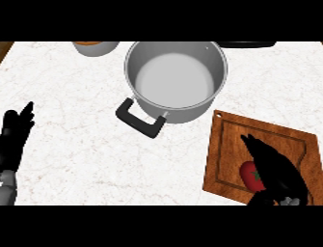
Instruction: Pick the tomato from the cutting board and place it in the pot
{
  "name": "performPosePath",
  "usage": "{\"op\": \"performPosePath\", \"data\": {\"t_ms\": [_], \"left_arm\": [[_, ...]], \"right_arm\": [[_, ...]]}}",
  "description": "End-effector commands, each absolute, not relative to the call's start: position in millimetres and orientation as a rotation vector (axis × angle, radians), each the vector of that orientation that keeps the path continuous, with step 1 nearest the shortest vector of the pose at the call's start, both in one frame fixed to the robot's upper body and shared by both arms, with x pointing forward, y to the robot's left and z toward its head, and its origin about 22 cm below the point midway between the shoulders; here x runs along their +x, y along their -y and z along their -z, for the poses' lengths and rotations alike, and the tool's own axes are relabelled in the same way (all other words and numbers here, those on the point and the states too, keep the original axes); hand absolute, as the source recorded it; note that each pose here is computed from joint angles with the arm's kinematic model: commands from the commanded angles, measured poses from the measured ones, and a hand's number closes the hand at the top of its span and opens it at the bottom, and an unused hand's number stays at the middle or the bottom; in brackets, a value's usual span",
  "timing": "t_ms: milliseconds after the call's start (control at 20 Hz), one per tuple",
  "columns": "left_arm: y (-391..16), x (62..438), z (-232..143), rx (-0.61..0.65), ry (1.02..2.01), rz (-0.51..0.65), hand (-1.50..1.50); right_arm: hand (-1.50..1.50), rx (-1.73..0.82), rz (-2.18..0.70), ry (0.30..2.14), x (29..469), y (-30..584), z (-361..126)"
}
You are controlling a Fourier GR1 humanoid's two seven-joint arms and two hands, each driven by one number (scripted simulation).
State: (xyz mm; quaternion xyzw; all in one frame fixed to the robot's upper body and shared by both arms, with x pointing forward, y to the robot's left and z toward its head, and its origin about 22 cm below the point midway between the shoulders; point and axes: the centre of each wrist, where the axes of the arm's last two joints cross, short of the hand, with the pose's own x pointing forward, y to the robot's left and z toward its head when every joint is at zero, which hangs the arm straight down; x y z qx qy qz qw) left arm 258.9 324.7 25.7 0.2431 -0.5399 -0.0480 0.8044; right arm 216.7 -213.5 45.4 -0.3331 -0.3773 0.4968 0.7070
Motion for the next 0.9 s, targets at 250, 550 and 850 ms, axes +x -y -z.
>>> {"op": "performPosePath", "data": {"t_ms": [250,550,850], "left_arm": [[-339,270,-33,0.519,1.169,0.094,0.00],[-331,258,-28,0.513,1.156,0.112,0.00],[-332,260,-16,0.522,1.151,0.095,0.00]], "right_arm": [[1.50,-0.739,-1.133,0.903,235,216,-49],[1.50,-0.880,-1.177,1.004,221,229,-28],[1.50,-0.955,-1.152,1.072,222,220,-48]]}}
